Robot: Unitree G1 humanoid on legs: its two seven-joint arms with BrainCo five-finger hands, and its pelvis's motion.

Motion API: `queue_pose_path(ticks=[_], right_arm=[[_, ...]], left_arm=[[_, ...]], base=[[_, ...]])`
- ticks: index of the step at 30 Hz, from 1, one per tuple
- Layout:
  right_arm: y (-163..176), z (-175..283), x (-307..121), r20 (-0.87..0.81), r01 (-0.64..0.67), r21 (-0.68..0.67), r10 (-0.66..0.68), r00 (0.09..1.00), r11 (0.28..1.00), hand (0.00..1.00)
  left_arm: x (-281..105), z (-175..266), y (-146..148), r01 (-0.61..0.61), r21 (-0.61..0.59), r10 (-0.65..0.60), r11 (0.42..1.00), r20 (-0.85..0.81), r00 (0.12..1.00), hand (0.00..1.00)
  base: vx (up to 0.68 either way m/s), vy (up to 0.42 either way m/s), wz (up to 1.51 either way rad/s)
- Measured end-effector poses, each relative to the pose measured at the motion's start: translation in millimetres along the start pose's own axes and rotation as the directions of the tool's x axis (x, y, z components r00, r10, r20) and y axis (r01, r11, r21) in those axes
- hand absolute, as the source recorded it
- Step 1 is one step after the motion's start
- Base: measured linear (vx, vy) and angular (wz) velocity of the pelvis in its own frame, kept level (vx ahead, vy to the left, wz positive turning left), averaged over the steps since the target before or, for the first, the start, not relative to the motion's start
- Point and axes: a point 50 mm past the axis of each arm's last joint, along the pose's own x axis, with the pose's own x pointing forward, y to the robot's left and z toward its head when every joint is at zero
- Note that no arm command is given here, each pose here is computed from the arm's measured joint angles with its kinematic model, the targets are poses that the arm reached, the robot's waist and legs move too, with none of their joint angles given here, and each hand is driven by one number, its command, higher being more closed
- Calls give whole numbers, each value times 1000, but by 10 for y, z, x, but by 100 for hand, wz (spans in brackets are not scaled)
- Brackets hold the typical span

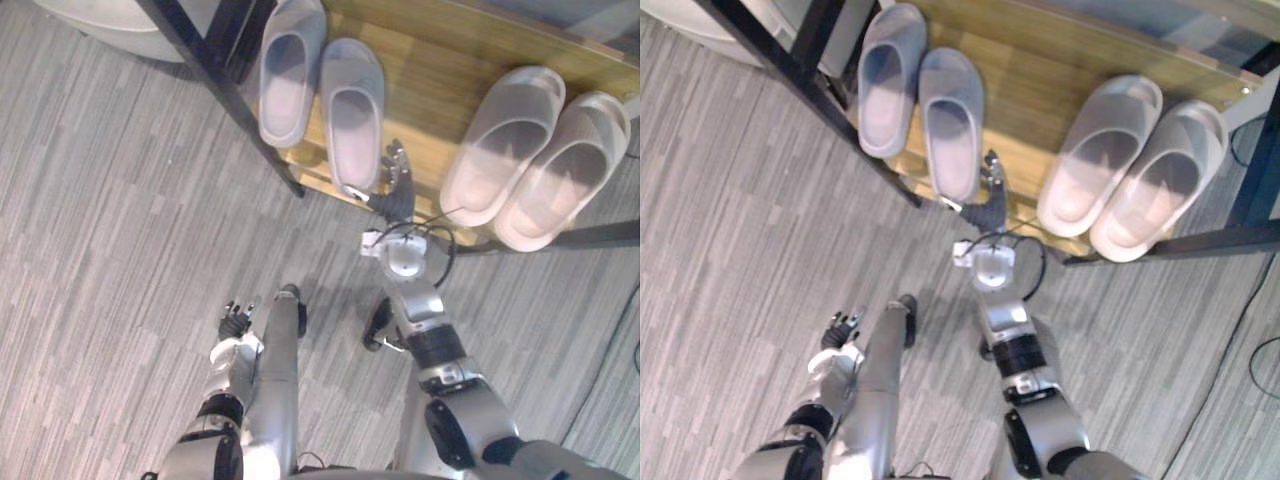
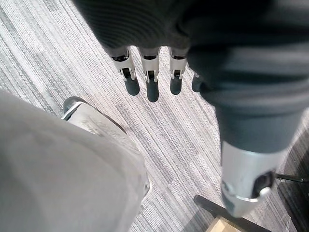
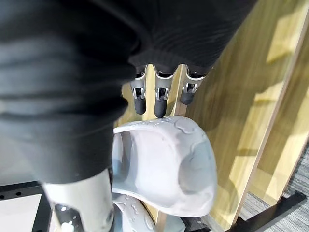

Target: Organize the slippers on the shoe rack

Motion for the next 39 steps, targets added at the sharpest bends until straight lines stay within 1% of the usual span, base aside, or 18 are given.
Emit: queue_pose_path(ticks=[8,13,17,18,22,27,32,35,39], right_arm=[[131,150,150,-6,-23,108,24,1000,994,0],[145,197,244,-31,1,177,5,1000,984,0],[150,468,390,43,0,238,-11,999,971,0],[107,502,419,50,19,253,-33,998,967,0],[11,455,472,26,46,249,-54,998,967,0],[5,526,539,50,16,231,-29,998,973,0],[-14,498,547,43,9,219,-19,999,976,0],[-26,389,526,10,-2,199,0,1000,980,0],[0,155,395,-32,-62,121,66,997,991,0]], left_arm=[[1,7,-36,13,6,-13,1000,3,1000,0],[-1,7,-46,18,8,-18,1000,5,1000,0],[-2,21,-61,24,-1,-24,1000,13,1000,0],[-3,17,-66,25,-4,-25,1000,13,1000,0],[-10,9,-97,37,-3,-37,999,19,999,0],[-16,-5,-116,47,-5,-47,999,16,999,0],[-14,1,-115,57,-2,-57,998,17,998,0],[-22,-28,-83,53,2,-53,999,8,999,0],[-51,-103,-2,45,13,-45,999,-11,999,0]], base=[[-12,11,3],[-12,23,0],[-6,25,3],[1,31,7],[3,39,5],[-10,45,0],[0,46,-6],[-9,32,-8],[-6,16,-8]])
